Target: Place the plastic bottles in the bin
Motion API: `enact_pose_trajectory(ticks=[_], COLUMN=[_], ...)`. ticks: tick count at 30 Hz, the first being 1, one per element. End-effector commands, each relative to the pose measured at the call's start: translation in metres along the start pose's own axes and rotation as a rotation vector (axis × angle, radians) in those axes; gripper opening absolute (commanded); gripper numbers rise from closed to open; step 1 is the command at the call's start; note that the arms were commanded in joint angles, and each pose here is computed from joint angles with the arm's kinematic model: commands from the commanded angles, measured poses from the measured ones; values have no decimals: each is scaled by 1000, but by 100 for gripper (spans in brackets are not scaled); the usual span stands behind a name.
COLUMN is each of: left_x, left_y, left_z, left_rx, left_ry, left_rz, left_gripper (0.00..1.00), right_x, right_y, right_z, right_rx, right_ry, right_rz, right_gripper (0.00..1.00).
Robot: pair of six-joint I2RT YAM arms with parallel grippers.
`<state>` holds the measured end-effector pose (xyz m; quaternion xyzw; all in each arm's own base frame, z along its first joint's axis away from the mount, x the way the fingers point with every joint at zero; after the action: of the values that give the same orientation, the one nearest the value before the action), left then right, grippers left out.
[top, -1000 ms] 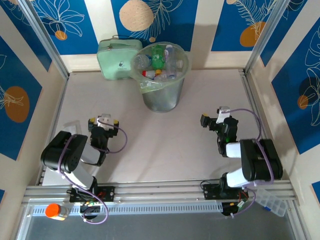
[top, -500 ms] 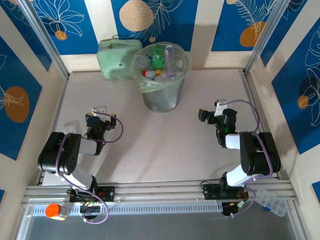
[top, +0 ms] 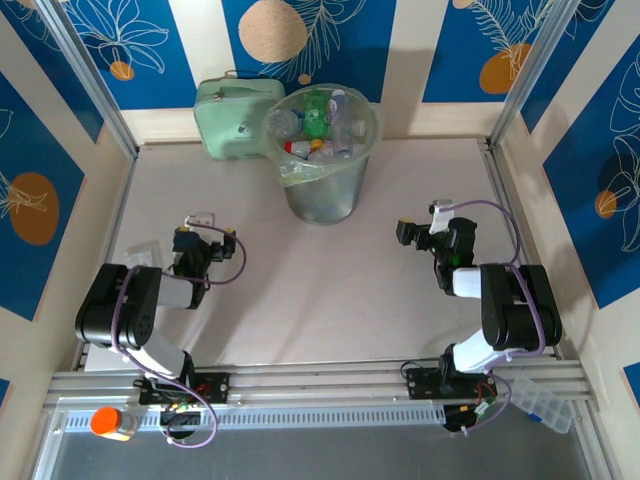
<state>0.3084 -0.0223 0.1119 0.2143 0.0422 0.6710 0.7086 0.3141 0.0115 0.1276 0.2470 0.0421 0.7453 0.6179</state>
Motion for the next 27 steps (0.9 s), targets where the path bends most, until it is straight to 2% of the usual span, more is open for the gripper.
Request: enact_pose_trajectory(ticks=[1, 27], left_x=[3, 3], left_y=[-3, 0], left_z=[10, 9], left_rx=[-30, -40], left_ry=[-8, -10], left_rz=[-43, -42], left_gripper=[99, 99], right_x=[0, 0], right_y=[0, -1], right_z=[1, 1], right_rx=[2, 4], right_ry=[8, 11], right_rz=[14, 15], right_gripper=[99, 99])
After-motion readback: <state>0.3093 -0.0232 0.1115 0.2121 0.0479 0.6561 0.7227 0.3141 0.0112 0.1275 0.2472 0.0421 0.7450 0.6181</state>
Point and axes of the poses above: each hand's point on the last joint's axis, 136 mm out from that joint toward the fingers, its own y axis back along the fingers, its own x axis along the line the jaws close on, z = x × y, the point moved 9 cm from there along y, back along the fingers, and after that the axes turned 9 degrees about -y, right-handed, at the moved point
